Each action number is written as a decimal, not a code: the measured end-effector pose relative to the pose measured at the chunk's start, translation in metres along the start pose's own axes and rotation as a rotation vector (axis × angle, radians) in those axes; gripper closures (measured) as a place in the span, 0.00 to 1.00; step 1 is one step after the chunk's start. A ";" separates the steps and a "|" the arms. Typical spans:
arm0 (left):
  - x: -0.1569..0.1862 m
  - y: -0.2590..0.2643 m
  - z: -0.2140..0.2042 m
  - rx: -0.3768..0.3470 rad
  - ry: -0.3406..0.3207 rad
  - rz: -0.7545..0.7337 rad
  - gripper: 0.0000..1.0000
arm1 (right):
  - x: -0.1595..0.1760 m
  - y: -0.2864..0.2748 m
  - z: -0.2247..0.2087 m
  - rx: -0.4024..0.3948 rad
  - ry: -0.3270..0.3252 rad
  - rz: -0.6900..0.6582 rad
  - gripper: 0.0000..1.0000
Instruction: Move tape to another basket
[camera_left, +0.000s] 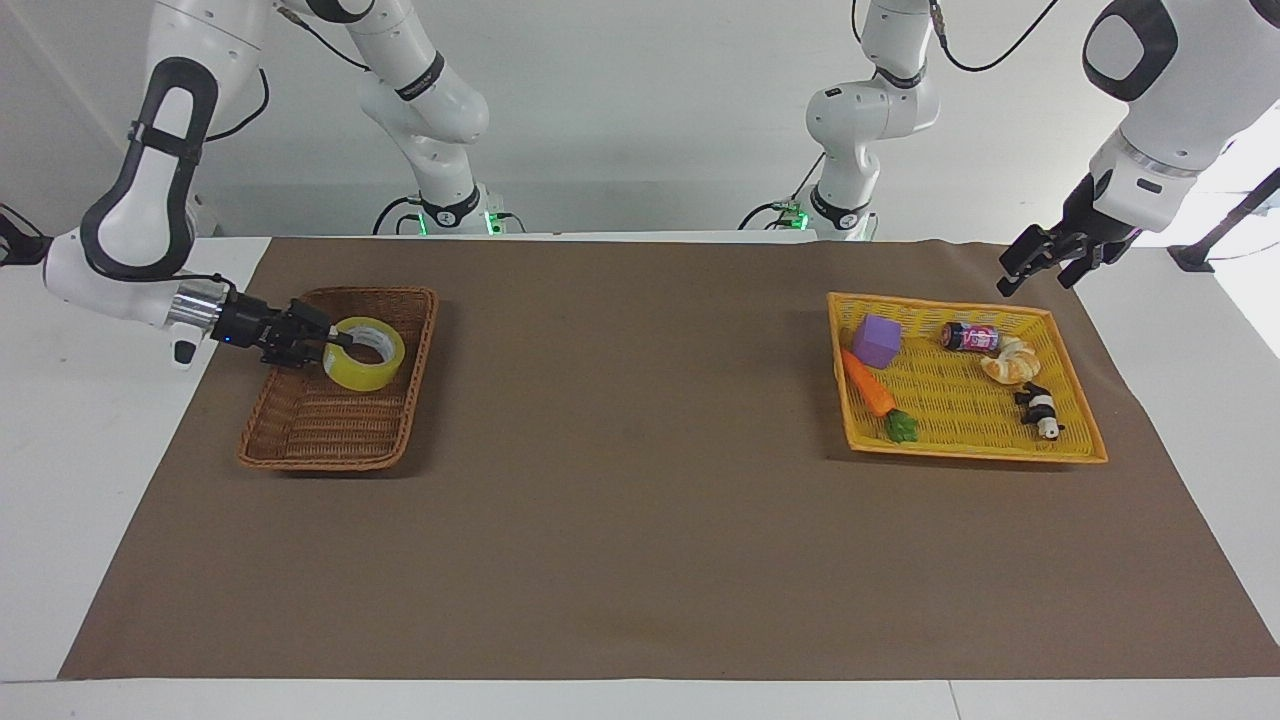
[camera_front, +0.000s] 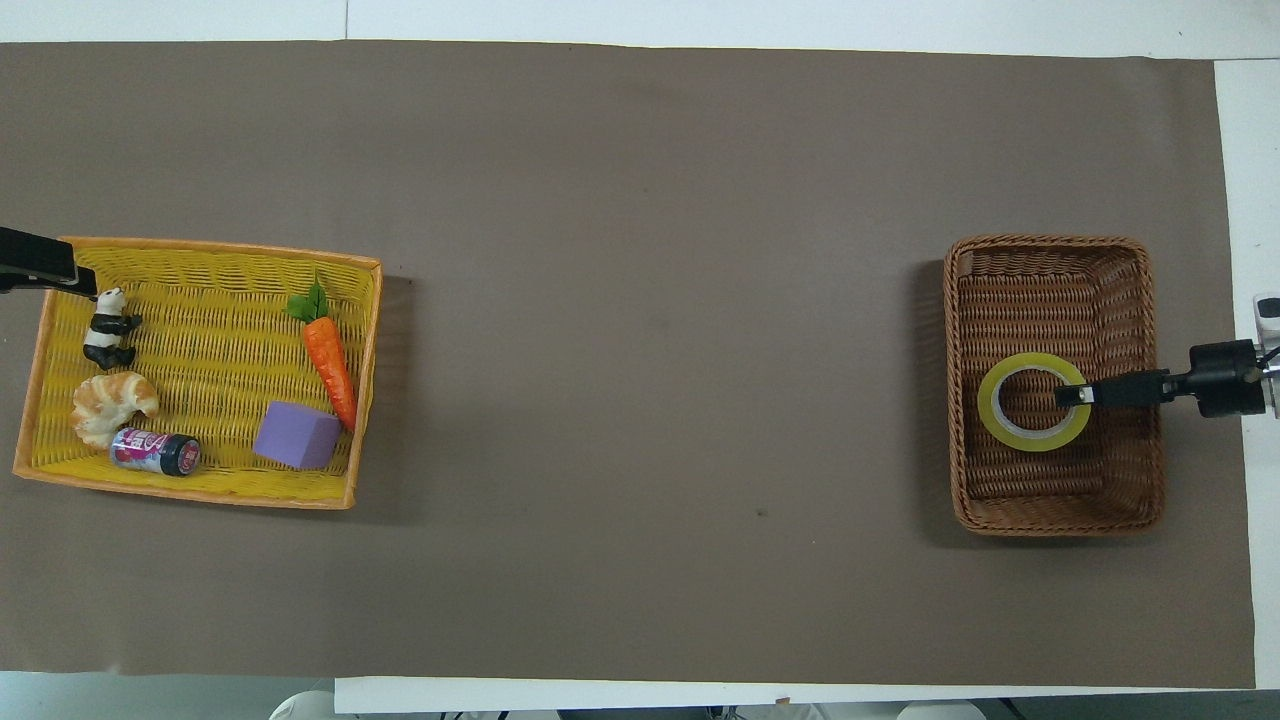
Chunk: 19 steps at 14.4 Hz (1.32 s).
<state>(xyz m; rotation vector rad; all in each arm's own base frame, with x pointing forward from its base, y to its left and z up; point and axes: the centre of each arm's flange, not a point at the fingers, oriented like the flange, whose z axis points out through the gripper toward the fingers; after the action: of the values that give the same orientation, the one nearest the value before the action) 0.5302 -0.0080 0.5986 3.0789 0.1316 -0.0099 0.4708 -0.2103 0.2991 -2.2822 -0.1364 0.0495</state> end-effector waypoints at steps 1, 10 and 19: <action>-0.001 0.000 0.000 0.015 -0.009 0.004 0.00 | 0.000 0.001 0.001 -0.003 -0.005 -0.004 0.46; -0.015 0.012 -0.029 0.100 -0.070 0.047 0.00 | 0.044 -0.085 -0.057 -0.368 -0.132 -0.257 0.00; -0.009 0.024 -0.012 0.109 -0.109 0.081 0.00 | 0.071 -0.274 -0.091 -0.792 -0.081 -0.086 0.00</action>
<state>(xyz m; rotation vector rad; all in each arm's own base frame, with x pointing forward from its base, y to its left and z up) 0.5235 -0.0323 0.6116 3.1803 0.0013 -0.1878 0.5262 -0.0923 0.5668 -3.0608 -0.3454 0.0486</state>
